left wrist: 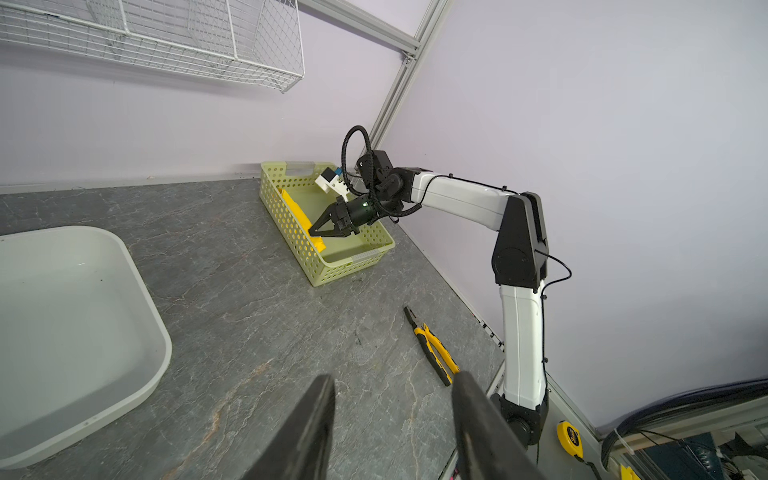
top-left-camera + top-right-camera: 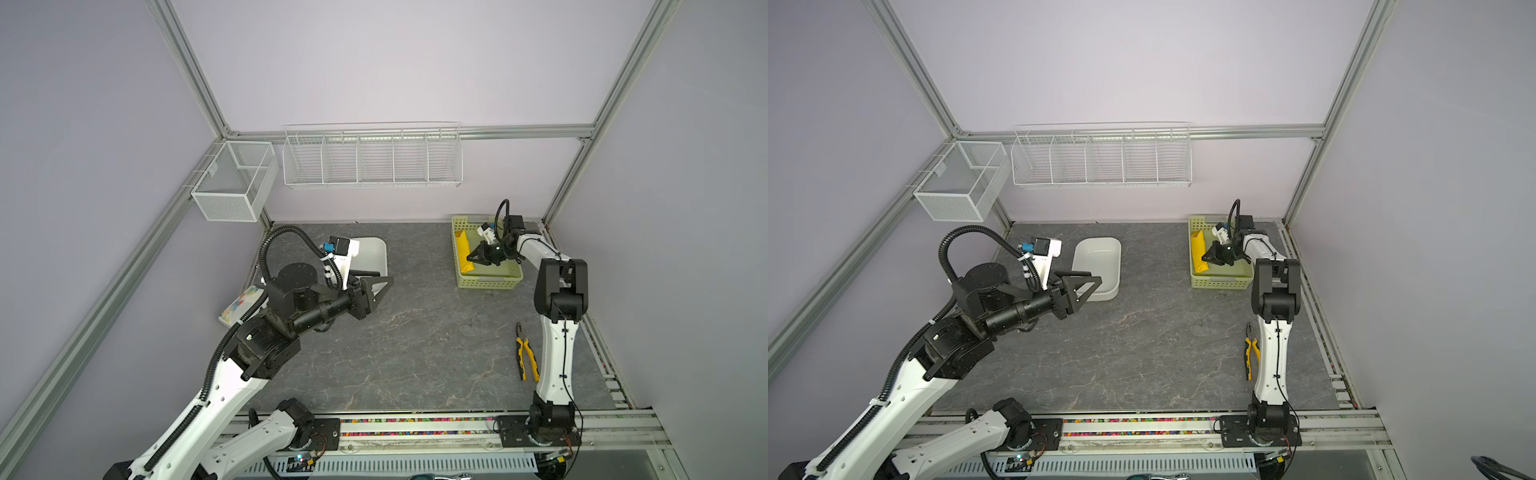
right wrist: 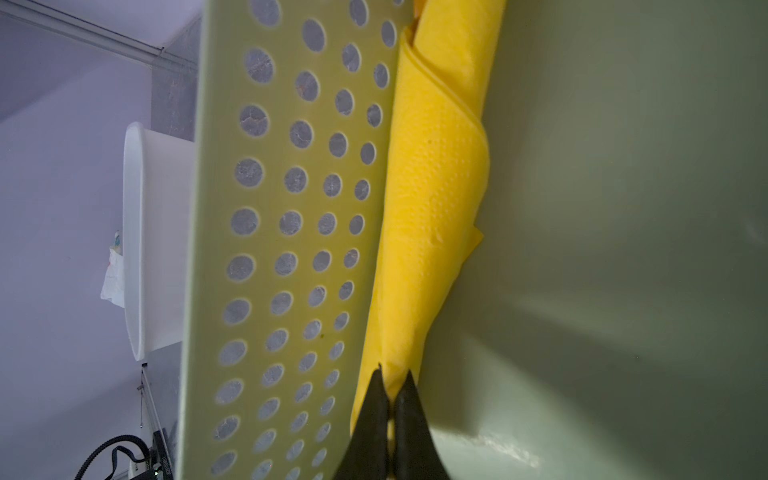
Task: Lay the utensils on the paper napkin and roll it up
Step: 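Carry the napkin roll with the right gripper into the light-green basket, then lower the roll into the basket and open the right gripper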
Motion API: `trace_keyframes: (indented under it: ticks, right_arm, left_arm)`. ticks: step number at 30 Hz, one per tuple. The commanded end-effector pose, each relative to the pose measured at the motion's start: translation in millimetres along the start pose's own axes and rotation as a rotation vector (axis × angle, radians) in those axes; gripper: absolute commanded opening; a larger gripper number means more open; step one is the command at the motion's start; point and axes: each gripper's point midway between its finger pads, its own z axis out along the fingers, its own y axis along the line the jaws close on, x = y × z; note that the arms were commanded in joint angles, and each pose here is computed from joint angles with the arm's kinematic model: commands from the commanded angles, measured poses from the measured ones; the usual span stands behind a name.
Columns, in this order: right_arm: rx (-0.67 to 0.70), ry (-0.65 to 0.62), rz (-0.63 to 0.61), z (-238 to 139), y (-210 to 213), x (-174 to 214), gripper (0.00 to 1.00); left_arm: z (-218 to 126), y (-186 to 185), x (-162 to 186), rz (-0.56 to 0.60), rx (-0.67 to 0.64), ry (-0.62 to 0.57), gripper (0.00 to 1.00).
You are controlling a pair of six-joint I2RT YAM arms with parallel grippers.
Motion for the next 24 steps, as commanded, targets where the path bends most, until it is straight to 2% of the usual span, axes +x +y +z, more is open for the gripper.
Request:
trace_keyframes:
  ticks: [1, 11, 16, 24]
  right_arm:
    - [-0.013, 0.021, 0.032, 2, -6, 4, 0.07]
    - [0.078, 0.051, 0.120, 6, -41, 15, 0.07]
    - [0.100, 0.067, 0.154, 6, -50, 18, 0.16]
    - [0.097, 0.056, 0.154, -1, -42, 15, 0.31]
  left_arm:
    - [-3, 0, -3, -0.006, -0.009, -0.007, 0.47]
    - [-3, -1, -3, -0.002, -0.003, -0.004, 0.47]
    - [-5, -1, -4, 0.000, -0.007, -0.006, 0.47]
    - [-6, 0, -3, -0.003, -0.012, -0.007, 0.47]
